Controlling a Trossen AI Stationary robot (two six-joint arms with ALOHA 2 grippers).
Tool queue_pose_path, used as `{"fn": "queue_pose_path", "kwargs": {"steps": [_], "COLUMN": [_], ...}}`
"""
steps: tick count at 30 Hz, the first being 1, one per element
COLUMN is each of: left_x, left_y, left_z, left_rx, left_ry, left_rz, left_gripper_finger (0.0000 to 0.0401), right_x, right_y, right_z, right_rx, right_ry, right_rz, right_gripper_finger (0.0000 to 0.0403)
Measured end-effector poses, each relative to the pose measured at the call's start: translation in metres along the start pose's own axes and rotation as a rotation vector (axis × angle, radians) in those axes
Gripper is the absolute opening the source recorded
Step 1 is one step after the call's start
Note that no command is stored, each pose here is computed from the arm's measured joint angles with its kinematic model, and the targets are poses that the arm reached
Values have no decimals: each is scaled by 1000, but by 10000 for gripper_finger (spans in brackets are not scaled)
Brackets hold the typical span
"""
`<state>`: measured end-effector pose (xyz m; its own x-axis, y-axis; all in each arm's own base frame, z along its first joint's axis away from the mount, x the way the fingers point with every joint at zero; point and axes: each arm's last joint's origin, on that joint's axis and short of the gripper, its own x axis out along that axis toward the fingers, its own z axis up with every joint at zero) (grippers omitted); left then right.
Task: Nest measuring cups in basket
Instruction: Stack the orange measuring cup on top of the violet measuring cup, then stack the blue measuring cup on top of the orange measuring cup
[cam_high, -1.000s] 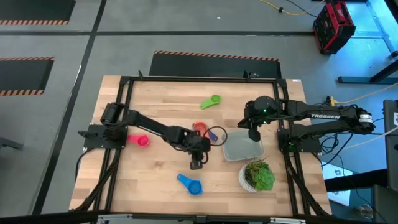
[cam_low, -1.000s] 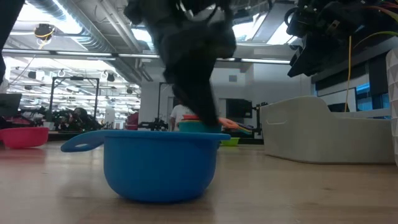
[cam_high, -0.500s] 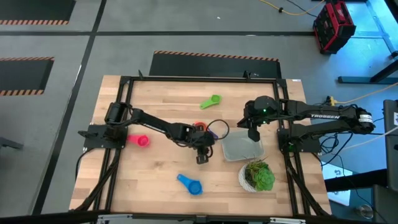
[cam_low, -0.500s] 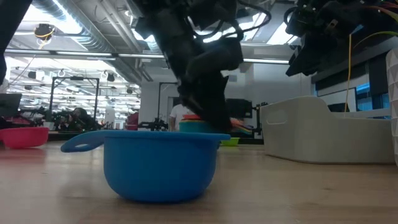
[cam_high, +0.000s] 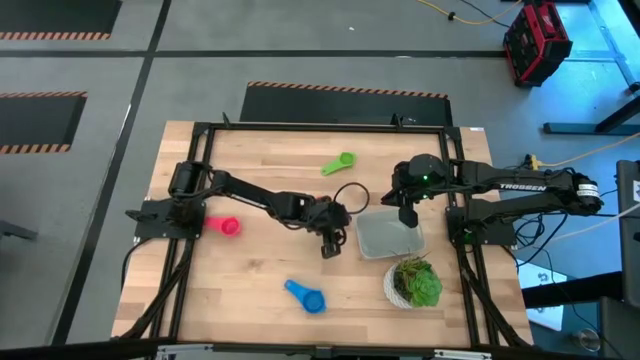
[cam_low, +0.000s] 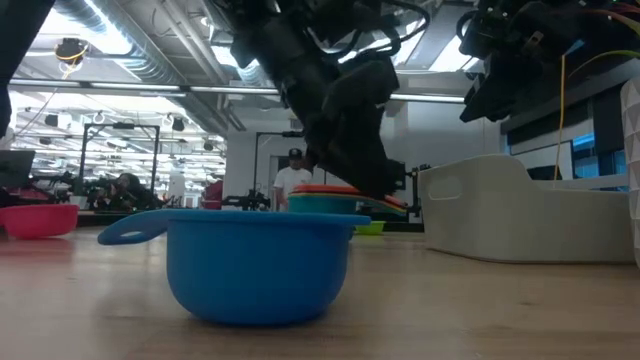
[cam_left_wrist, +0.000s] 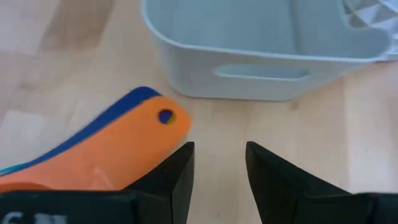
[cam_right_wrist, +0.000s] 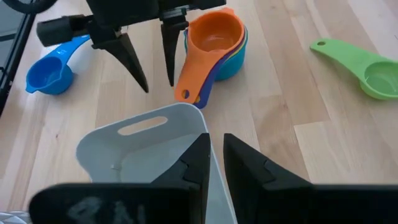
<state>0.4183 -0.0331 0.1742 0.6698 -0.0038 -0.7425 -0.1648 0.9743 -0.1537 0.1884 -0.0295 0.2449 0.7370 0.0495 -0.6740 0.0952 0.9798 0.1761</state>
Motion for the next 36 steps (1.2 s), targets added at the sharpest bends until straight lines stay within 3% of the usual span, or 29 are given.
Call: {"fn": "queue_pose_path", "kwargs": {"steps": [10,21,27,36], "left_x": [-35,-67,-76,-82], "left_y": [-19,-78,-116,-147], "left_z": [8,-13,-34,-57], "left_rx": [-144,-654,-852,-1164], "left_ry": [57,405,517,489], "left_rz": [-234,-470,-423,-249], "left_gripper_finger": [137,137,137,137], "right_x": [0,0,0,0], "right_y": [0,0,0,0], "right_z": [0,0,0,0], "right_rx": [0,0,-2,-3], "right_ry": [0,1,2,2], "right_rz": [0,0,0,0], "right_gripper_finger": [51,51,51,51]}}
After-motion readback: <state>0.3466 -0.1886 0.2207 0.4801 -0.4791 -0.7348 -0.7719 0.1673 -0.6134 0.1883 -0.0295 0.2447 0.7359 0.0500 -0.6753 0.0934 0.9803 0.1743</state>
